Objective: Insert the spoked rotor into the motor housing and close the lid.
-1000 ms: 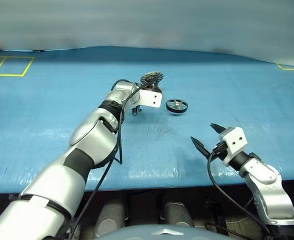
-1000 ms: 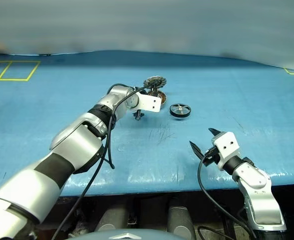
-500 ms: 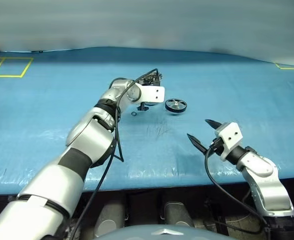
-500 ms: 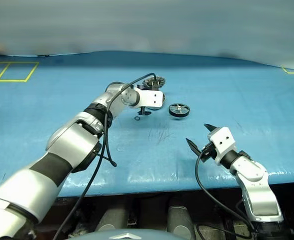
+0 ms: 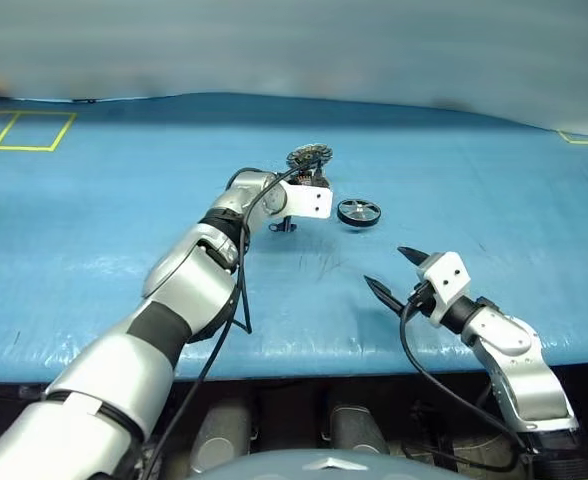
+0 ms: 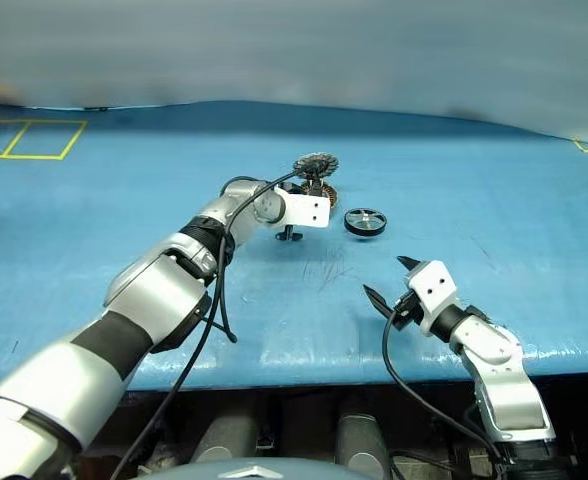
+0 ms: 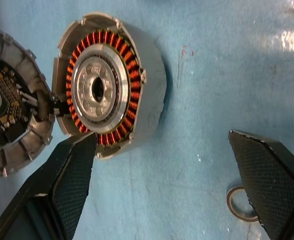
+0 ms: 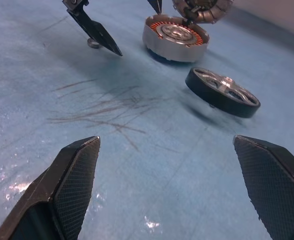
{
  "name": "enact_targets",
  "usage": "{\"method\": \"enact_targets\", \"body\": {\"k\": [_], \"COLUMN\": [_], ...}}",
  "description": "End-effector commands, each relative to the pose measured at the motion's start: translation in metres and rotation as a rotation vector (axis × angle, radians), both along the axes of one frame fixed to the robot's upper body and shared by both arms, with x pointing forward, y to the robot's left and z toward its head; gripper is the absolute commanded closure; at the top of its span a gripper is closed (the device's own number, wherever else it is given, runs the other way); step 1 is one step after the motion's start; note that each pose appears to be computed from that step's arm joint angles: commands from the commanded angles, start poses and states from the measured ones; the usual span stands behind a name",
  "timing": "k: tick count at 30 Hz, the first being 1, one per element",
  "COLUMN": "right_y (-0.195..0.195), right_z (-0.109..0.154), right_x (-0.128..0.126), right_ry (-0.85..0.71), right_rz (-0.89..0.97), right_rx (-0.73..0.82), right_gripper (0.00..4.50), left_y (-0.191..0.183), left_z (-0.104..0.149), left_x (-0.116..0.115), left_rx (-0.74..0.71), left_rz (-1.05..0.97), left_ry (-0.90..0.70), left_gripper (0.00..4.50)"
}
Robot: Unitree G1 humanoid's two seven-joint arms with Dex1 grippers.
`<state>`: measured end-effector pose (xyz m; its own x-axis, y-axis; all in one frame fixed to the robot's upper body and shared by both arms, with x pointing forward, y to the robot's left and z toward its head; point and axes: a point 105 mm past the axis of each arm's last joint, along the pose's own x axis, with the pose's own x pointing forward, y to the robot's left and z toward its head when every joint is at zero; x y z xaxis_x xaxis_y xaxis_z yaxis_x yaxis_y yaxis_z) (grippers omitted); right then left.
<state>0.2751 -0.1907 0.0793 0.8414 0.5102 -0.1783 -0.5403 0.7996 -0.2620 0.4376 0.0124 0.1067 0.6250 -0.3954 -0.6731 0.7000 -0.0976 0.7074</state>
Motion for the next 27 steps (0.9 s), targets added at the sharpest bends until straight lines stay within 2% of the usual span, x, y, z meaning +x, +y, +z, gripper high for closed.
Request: {"method": "enact_targets", "body": {"k": [1, 10, 13, 18, 27], "right_y": [-0.005, -0.010, -0.008, -0.006, -0.008], "right_z": [0.019, 0.009, 0.007, 0.008, 0.008], "right_x": [-0.006, -0.032, -0.038, -0.044, -0.055], "right_ry": [-0.086, -0.054, -0.047, -0.059, -0.063], "right_rz": [-0.033, -0.111, -0.124, -0.151, -0.197], "right_rx": [0.003, 0.032, 0.046, 0.056, 0.055], "right_gripper": [0.00, 0.00, 0.00, 0.00, 0.00], "left_y": [-0.007, -0.010, -0.016, -0.019, -0.013], "left_z": [0.016, 0.022, 0.021, 0.016, 0.007], "left_x": [0.005, 0.008, 0.007, 0.004, 0.005], "left_rx": [0.029, 0.058, 0.021, 0.033, 0.046], "left_rz": [-0.006, 0.023, 0.026, 0.022, 0.054], "left_ry": [-0.064, -0.110, -0.105, -0.097, -0.098], "left_gripper": [0.01, 0.01, 0.60, 2.24, 2.24]}}
